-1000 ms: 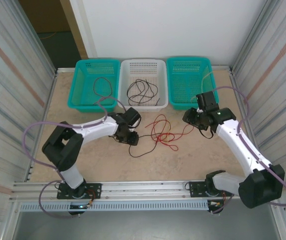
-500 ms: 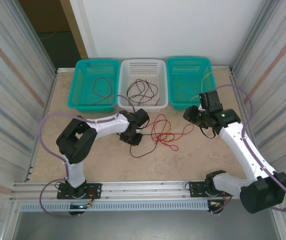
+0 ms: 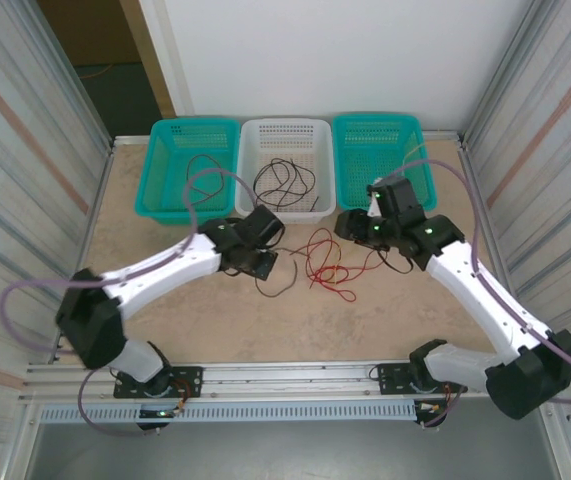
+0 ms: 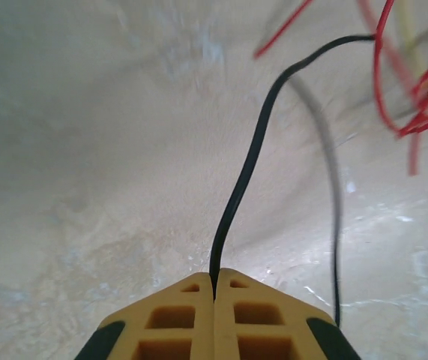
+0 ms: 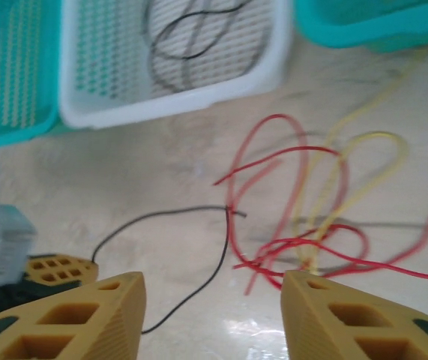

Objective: Untangle the cables

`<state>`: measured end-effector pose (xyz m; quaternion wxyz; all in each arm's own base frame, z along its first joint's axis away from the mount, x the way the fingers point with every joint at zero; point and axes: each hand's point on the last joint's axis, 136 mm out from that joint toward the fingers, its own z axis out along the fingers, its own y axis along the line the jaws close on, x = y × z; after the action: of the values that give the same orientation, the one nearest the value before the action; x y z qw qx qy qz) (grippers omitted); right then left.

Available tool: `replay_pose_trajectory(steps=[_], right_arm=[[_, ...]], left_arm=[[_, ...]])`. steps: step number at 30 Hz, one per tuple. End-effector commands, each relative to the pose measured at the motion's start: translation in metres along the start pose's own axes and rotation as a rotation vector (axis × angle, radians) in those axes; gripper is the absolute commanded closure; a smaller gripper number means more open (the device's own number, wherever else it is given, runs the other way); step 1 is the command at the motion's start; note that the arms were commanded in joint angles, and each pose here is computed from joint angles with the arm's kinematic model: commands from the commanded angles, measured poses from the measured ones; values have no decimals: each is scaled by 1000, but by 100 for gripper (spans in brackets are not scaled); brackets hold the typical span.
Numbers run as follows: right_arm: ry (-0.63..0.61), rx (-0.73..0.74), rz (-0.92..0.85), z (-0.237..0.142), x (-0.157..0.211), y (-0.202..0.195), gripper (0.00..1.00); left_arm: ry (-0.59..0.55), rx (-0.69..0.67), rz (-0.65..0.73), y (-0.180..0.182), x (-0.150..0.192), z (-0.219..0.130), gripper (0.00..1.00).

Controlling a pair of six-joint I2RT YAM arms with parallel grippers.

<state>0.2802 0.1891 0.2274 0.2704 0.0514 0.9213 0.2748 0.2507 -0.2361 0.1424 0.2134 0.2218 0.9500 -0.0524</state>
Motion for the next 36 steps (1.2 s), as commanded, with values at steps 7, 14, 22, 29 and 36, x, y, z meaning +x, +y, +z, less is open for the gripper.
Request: replay_pose_trajectory(steps=[7,14,22,29,36], right_arm=[[28,-179,-101,19,3,76,44],[45,-212,-92,29,2,92,43],[63,-297,-23,38,-1,109,43],[68,-397,105,48,-16,123,42],[96,-378,194,66,-19,120,52]], left_arm=[[-376,109,-116,22,-48,-93,100],[-590,140,-181,41,-76,-143,100],[-742,292,-284,48,-87,-166,100],[-788,310,-260,46,-88,-173,100],[-850,305,-264,50,-89,-183,100]])
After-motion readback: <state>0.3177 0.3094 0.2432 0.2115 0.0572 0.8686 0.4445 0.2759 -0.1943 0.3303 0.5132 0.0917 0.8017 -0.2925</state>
